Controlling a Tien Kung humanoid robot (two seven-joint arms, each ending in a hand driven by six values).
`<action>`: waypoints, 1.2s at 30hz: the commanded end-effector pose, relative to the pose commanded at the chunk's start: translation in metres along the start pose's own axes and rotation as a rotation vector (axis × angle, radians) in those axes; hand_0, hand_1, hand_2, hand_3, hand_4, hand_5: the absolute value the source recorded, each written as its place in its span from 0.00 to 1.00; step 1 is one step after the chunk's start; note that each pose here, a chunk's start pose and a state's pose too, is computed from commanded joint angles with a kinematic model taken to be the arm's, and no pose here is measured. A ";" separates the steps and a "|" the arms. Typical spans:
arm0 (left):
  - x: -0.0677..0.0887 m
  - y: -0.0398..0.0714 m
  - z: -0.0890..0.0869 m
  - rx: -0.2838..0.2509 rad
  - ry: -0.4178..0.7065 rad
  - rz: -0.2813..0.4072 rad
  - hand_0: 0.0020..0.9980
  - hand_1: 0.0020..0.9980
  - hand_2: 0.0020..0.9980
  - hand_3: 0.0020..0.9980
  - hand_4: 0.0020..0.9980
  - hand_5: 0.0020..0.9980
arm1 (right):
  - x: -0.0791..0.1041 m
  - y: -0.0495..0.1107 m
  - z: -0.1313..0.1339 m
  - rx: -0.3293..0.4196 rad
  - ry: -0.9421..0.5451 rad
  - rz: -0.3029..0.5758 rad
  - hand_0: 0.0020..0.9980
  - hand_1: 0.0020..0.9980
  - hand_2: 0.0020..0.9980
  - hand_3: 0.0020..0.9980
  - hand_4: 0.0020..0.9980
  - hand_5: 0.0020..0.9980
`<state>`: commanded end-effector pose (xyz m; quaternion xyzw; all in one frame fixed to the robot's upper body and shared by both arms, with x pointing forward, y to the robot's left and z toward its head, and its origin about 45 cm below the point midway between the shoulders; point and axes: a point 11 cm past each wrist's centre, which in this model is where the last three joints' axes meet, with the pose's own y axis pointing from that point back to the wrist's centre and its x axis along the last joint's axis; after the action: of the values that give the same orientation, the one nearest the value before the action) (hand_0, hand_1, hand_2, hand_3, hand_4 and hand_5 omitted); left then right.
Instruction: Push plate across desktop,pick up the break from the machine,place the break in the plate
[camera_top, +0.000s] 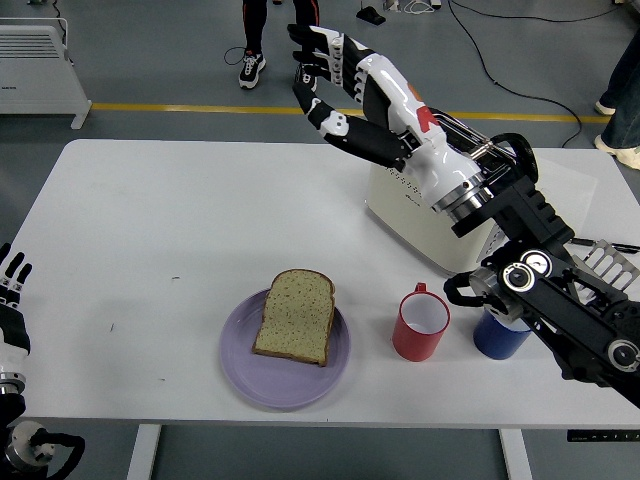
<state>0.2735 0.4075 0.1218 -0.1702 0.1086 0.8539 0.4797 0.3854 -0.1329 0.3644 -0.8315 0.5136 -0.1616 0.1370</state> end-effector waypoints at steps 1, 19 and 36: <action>0.001 0.000 0.001 -0.001 0.002 0.002 0.77 0.77 0.81 0.73 0.55 1.00 | 0.015 0.006 0.006 -0.027 -0.032 0.039 0.78 0.74 0.75 0.73 0.53 0.37; 0.001 -0.006 0.008 -0.023 0.010 0.011 0.77 0.77 0.81 0.73 0.55 1.00 | 0.177 0.150 0.109 -0.276 -0.493 0.717 0.78 0.75 0.77 0.76 0.53 0.39; 0.000 -0.006 0.006 -0.013 0.010 0.007 0.77 0.77 0.80 0.73 0.55 1.00 | 0.188 0.213 0.142 -0.318 -0.532 0.881 0.78 0.76 0.77 0.76 0.51 0.42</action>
<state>0.2775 0.4129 0.1270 -0.1775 0.1060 0.8552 0.4752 0.3500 -0.3851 0.1759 -0.5598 0.7795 0.2072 0.1897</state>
